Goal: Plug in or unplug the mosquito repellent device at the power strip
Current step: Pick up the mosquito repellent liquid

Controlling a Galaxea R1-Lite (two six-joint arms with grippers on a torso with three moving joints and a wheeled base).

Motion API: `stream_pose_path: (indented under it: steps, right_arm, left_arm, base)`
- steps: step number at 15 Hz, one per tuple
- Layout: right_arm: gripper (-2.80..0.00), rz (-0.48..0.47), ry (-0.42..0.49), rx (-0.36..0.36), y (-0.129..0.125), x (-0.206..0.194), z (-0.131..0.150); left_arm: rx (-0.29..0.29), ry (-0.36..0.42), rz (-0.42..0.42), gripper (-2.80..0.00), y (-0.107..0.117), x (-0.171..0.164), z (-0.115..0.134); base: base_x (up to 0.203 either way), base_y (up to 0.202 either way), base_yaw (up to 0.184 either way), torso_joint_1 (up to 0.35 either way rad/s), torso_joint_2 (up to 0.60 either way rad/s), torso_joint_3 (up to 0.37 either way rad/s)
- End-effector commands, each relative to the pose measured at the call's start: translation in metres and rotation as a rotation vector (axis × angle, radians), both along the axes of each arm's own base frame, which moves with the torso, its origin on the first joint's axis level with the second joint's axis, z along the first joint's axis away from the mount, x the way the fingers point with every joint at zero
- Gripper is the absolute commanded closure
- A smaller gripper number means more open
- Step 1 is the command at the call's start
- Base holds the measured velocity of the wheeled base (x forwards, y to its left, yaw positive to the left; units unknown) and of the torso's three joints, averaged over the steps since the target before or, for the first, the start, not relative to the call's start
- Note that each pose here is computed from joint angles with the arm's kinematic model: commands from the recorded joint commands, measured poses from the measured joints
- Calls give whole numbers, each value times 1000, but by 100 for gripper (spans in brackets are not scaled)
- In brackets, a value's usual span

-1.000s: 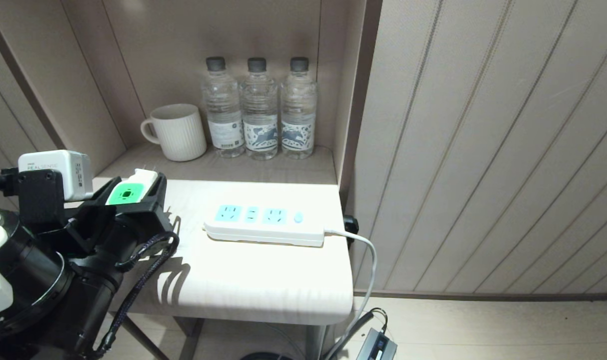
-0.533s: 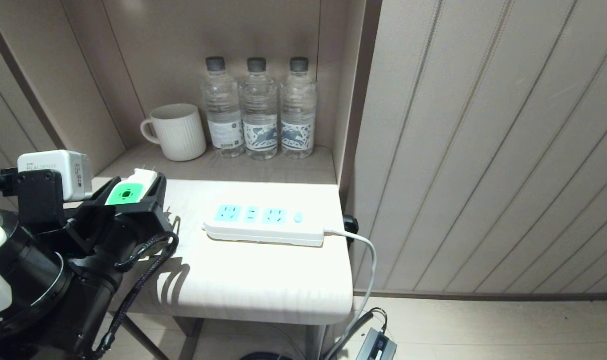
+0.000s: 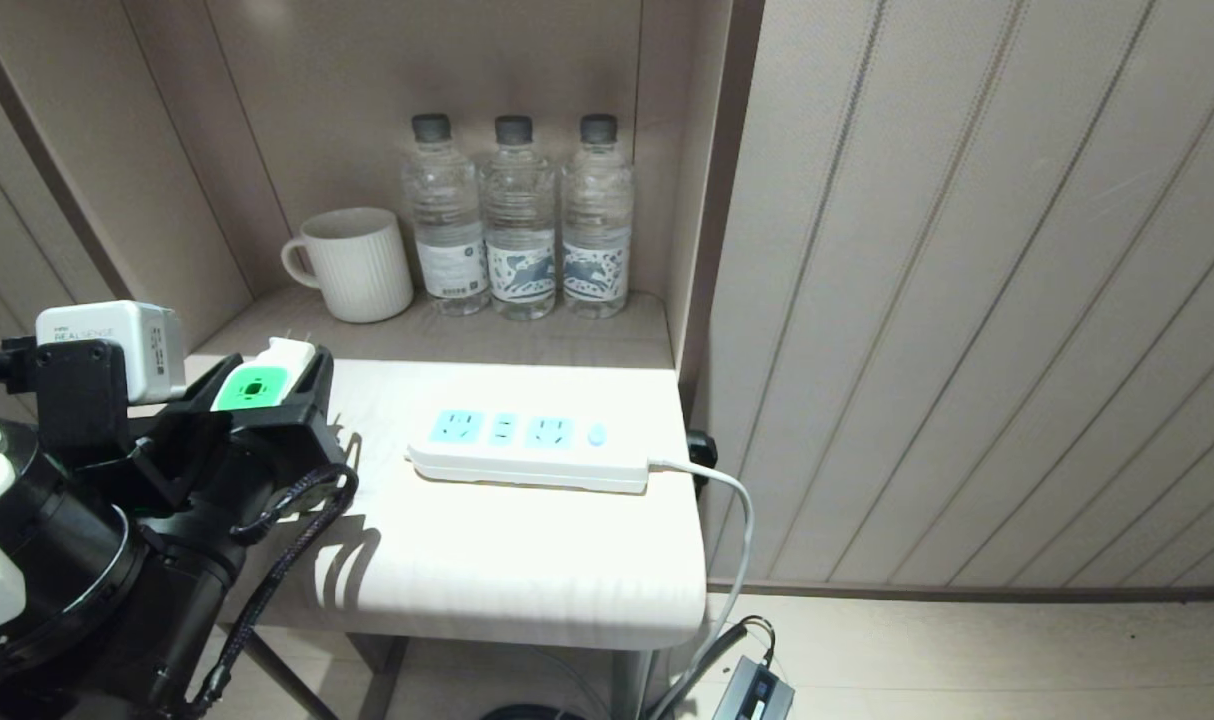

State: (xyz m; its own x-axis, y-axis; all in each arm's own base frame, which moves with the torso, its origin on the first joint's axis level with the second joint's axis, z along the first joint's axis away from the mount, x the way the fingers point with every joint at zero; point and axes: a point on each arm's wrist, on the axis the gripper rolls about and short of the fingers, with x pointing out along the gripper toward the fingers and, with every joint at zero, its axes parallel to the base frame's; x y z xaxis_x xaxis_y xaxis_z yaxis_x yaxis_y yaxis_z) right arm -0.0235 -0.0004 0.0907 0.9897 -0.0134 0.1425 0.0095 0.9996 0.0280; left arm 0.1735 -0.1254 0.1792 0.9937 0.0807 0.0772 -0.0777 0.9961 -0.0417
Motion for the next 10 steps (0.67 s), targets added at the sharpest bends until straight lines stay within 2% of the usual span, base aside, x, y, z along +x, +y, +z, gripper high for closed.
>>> stream_pose_path:
  steps: [1, 6, 10]
  right_arm:
    - [0, 1, -1, 0, 0, 0, 0]
    - [0, 0, -1, 0, 0, 0, 0]
    - [0, 1, -1, 0, 0, 0, 0]
  left_arm:
    - [-4, -3, 3, 0, 0, -1, 0]
    - [-3, 6, 0, 0, -1, 1, -3]
    - [-30, -40, -21, 0, -2, 3, 14]
  base:
    - [0, 0, 0, 0, 0, 0]
    - [0, 0, 0, 0, 0, 0]
    - [0, 0, 0, 0, 0, 0]
